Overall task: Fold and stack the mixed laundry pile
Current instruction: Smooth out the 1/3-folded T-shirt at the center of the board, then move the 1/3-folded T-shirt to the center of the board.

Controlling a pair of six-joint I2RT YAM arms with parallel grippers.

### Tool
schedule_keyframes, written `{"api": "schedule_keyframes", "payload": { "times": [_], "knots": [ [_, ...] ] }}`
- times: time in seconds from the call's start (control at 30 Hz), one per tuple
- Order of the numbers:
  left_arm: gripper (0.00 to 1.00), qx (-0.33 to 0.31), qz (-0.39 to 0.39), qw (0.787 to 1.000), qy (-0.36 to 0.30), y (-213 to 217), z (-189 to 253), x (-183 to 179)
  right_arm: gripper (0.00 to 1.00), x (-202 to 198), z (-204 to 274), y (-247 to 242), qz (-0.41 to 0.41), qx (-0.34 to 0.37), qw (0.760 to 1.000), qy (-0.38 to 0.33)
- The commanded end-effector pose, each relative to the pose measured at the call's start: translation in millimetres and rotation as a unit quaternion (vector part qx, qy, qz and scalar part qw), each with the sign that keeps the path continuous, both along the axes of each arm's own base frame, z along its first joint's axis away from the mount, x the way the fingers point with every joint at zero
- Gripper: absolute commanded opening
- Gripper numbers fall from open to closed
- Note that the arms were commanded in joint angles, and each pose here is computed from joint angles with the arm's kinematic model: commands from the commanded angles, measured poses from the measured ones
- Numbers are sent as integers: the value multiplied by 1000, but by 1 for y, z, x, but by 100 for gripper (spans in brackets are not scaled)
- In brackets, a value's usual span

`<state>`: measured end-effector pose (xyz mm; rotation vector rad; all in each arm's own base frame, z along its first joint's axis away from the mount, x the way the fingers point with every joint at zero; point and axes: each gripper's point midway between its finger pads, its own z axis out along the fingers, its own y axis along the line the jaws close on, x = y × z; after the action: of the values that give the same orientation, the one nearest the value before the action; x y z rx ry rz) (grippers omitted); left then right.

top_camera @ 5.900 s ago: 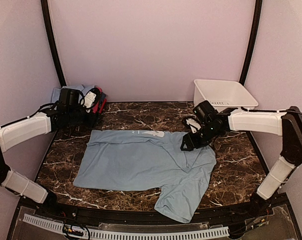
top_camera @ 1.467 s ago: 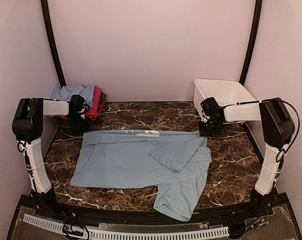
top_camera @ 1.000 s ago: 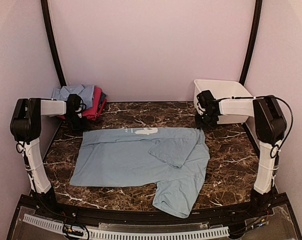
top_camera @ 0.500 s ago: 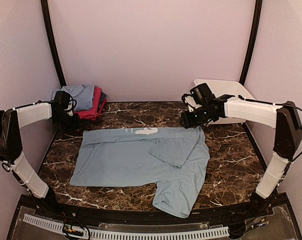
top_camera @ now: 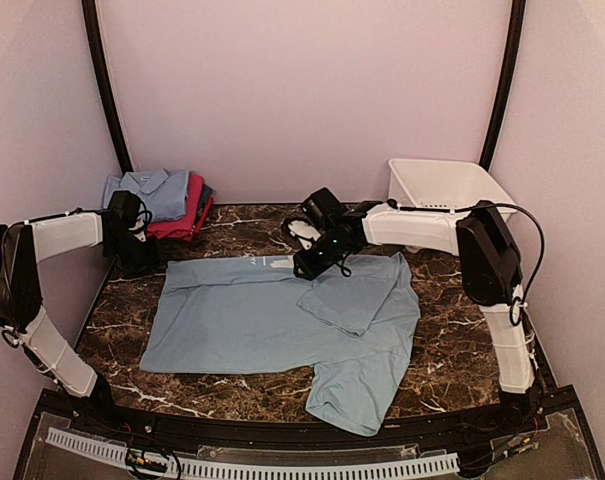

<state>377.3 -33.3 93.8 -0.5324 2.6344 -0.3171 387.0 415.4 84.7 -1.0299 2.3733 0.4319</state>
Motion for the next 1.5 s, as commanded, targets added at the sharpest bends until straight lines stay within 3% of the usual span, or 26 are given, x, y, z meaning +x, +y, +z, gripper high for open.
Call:
{"api": "schedule_keyframes", "payload": {
  "times": [0.0,0.23,0.47,0.77,0.83,1.0,1.07,1.27,1.47],
  "knots": [
    [37,-12,4,1000,18,-5,-6,-11,38,-6,-10,-6,14,-43,999,-6],
    [37,-3,-5,1000,28,-10,-15,-9,41,6,-37,-30,-16,-115,993,-25],
    [37,1,-4,1000,29,-10,-16,-7,34,7,-55,-34,-14,-140,990,-17],
    [38,12,2,999,34,-6,-18,-3,2,4,-37,-44,-25,-147,988,-30],
    [38,18,5,999,37,-3,-19,-2,0,2,-26,-46,-24,-140,989,-37],
    [38,17,6,999,47,-4,-27,0,5,-6,-16,-49,-12,-133,990,-40],
    [38,14,6,999,51,-5,-31,0,0,-9,-20,-51,-9,-136,990,-37],
    [39,11,-7,998,62,-13,-43,-3,0,-20,-36,-49,18,-136,990,-11],
    [39,24,-6,998,58,-9,-38,-5,22,-40,-37,-56,33,-129,991,18]
  ]
}}
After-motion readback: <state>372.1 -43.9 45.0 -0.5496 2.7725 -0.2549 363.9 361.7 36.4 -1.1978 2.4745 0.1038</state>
